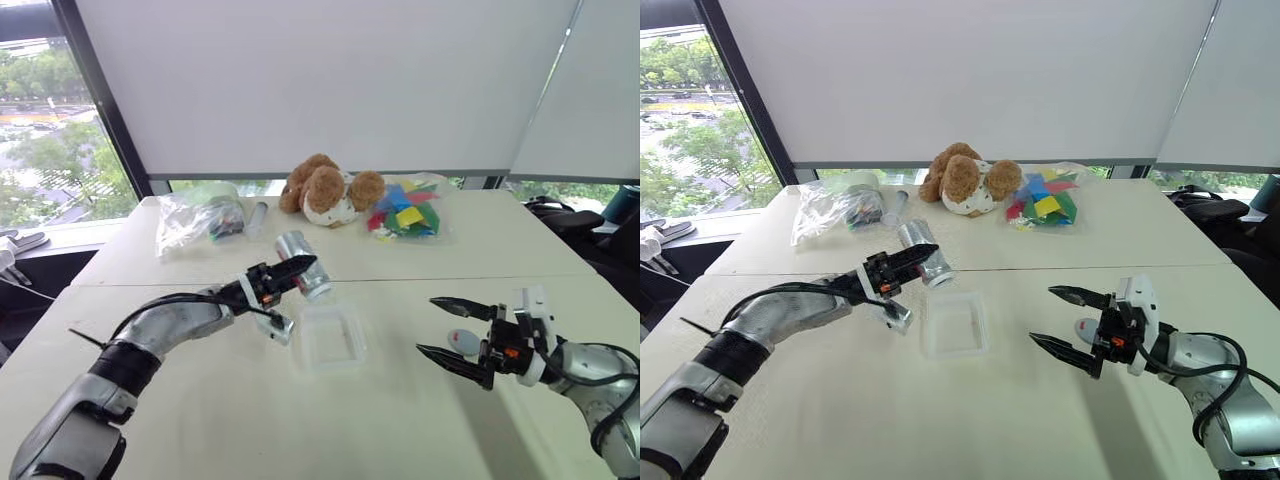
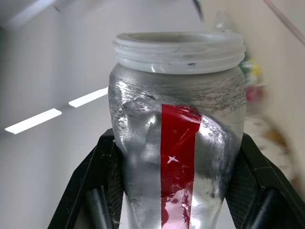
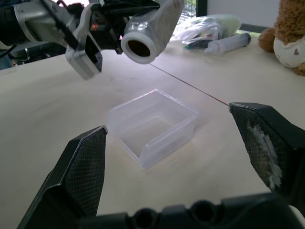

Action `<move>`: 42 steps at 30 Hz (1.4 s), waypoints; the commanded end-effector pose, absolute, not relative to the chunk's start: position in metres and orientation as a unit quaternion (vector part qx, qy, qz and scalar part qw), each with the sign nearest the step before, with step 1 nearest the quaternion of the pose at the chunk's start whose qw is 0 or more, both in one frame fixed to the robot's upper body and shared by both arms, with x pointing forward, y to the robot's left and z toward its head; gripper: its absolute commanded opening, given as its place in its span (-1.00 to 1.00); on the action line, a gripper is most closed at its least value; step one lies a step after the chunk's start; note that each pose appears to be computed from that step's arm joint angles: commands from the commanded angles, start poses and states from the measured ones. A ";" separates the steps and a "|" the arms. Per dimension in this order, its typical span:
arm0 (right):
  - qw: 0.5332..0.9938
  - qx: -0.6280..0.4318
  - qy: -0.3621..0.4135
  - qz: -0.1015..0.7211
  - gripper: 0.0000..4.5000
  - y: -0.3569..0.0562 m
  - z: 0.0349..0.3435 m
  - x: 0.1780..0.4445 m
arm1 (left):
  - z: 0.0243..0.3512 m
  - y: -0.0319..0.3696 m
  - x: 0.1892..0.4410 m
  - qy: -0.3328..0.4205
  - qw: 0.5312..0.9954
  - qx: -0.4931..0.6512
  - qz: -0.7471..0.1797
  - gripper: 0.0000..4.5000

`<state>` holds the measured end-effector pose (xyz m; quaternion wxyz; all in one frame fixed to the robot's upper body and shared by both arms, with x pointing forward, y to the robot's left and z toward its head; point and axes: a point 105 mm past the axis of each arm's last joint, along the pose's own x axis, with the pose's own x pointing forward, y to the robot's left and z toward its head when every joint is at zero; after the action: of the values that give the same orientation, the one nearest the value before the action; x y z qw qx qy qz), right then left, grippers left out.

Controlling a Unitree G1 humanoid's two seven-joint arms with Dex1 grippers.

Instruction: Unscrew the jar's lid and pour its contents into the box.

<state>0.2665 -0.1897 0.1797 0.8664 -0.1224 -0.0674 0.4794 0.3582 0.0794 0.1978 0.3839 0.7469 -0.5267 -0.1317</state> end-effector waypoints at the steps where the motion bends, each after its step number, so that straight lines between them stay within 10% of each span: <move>1: 0.867 -0.132 -0.091 0.472 0.99 -0.187 0.192 0.263 | 0.197 0.083 0.361 -0.573 0.308 0.756 -0.066 -0.07; 10: 0.871 -0.120 -0.097 0.466 0.99 -0.179 0.192 0.264 | 0.184 0.074 0.366 -0.629 0.211 0.748 0.002 -0.07; 15: 0.870 -0.112 -0.101 0.469 0.99 -0.173 0.191 0.265 | 0.180 0.074 0.370 -0.626 0.231 0.745 -0.006 -0.07; 22: 0.869 -0.104 -0.102 0.473 0.99 -0.175 0.189 0.265 | 0.202 0.090 0.357 -0.565 0.505 0.642 -0.121 -0.07; 30: 0.863 -0.108 -0.123 0.479 0.99 -0.177 0.190 0.269 | 0.217 0.174 0.364 -0.250 0.908 0.265 -0.204 -0.07; 42: 0.810 -0.099 -0.211 0.538 0.99 -0.137 0.204 0.272 | 0.165 0.311 0.312 -0.099 0.990 -0.077 -0.063 -0.07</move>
<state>0.2748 -0.1400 0.1954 0.8204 -0.0893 -0.1860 0.5333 0.3177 0.2877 0.1434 0.9898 -0.0782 -0.0537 -0.1062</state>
